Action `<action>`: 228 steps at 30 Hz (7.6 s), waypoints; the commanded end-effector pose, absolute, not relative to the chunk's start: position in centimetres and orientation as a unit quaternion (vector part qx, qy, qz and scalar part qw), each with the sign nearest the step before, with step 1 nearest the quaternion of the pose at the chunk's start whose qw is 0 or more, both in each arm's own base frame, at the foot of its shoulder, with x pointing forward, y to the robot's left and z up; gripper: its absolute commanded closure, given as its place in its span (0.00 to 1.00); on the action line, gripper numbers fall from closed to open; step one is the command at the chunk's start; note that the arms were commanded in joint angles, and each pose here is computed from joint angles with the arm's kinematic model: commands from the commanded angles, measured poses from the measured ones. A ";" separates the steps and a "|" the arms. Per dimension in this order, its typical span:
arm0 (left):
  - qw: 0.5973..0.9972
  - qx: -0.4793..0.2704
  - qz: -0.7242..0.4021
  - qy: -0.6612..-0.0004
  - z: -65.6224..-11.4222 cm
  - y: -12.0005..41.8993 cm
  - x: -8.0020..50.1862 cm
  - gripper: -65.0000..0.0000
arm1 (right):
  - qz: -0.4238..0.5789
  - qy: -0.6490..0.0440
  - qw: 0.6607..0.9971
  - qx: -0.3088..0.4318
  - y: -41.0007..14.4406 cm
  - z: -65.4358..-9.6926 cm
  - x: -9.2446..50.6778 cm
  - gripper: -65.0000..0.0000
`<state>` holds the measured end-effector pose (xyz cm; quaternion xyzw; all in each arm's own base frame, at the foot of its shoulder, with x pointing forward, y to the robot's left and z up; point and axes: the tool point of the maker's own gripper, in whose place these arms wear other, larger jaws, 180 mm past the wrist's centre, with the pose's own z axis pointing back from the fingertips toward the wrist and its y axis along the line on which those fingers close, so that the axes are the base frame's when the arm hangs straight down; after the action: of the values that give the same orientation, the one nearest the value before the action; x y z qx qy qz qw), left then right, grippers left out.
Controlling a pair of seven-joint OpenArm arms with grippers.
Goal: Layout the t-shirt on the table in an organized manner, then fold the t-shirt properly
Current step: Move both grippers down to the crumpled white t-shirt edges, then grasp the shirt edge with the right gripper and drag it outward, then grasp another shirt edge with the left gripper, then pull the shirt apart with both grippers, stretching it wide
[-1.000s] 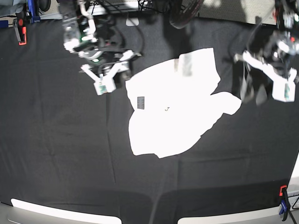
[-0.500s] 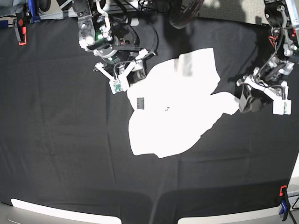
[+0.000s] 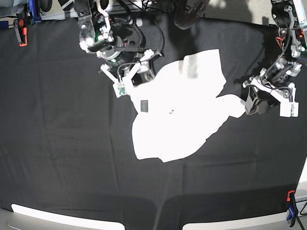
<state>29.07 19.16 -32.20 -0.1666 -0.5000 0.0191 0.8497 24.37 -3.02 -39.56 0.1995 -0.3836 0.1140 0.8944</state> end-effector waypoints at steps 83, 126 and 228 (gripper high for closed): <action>0.829 -0.169 0.017 -0.533 -30.3 19.4 29.9 0.62 | 0.025 -0.404 0.892 0.199 -4.8 -40.3 26.7 1.00; 0.867 -0.336 -0.216 -0.297 -36.8 1.4 21.0 0.61 | -0.044 -0.361 0.930 -0.053 -30.1 -39.4 23.9 1.00; 0.886 0.168 -0.223 -0.371 -38.6 21.7 31.6 1.00 | -0.006 -0.335 0.933 -0.132 -35.0 -37.4 23.6 1.00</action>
<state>30.54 20.59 -39.98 0.1445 -0.3525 -0.2308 0.8953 22.89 -34.02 -38.81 -0.1154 -0.3191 -0.0077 0.9406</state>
